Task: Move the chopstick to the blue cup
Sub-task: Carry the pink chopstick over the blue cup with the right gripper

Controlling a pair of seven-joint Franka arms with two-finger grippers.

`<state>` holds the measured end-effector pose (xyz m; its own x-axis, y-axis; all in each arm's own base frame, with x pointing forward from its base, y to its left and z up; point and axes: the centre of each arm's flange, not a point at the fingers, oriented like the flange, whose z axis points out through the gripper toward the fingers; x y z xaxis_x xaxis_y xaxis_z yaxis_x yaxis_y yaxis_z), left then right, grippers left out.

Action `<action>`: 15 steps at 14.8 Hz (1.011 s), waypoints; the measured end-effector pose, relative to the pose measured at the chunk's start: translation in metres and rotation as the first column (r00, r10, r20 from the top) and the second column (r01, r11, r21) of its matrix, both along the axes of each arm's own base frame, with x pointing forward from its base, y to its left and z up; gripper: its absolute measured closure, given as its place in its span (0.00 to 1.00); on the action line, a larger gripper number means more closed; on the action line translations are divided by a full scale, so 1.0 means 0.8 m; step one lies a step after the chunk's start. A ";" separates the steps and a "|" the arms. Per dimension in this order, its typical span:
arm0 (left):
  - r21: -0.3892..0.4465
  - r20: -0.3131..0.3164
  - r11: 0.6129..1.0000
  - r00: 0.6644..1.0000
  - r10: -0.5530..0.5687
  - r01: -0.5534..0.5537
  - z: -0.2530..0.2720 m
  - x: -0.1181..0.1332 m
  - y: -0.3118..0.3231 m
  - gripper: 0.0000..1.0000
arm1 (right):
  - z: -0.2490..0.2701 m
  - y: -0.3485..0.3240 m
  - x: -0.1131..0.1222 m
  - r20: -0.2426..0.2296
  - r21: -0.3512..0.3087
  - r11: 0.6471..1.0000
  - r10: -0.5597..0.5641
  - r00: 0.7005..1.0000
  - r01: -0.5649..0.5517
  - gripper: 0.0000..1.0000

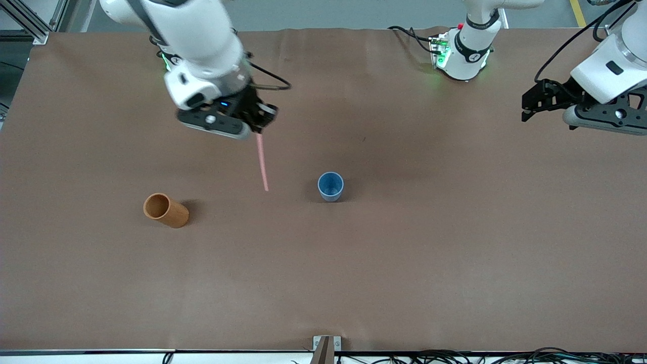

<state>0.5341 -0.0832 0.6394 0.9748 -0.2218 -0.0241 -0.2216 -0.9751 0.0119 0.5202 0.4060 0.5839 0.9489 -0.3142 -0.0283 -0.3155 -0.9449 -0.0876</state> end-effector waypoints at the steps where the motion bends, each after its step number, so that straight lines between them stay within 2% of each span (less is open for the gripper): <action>1: 0.000 -0.002 1.000 1.000 -0.002 0.002 -0.002 0.001 0.002 0.00 | -0.013 0.022 0.002 0.011 0.012 1.000 -0.017 1.000 0.016 0.92; 4: 0.000 -0.004 1.000 1.000 -0.003 0.003 -0.003 0.002 0.001 0.00 | -0.045 0.068 -0.002 0.020 0.030 0.999 -0.036 0.999 0.035 0.92; 9: 0.000 -0.001 1.000 1.000 -0.002 0.002 -0.002 0.002 0.001 0.00 | -0.102 0.129 -0.032 -0.013 0.004 1.000 -0.004 1.000 0.004 0.92; 15: -0.001 0.000 1.000 1.000 -0.002 0.002 -0.002 0.002 0.001 0.00 | -0.119 0.145 -0.046 -0.034 -0.013 1.000 0.011 0.999 -0.011 0.92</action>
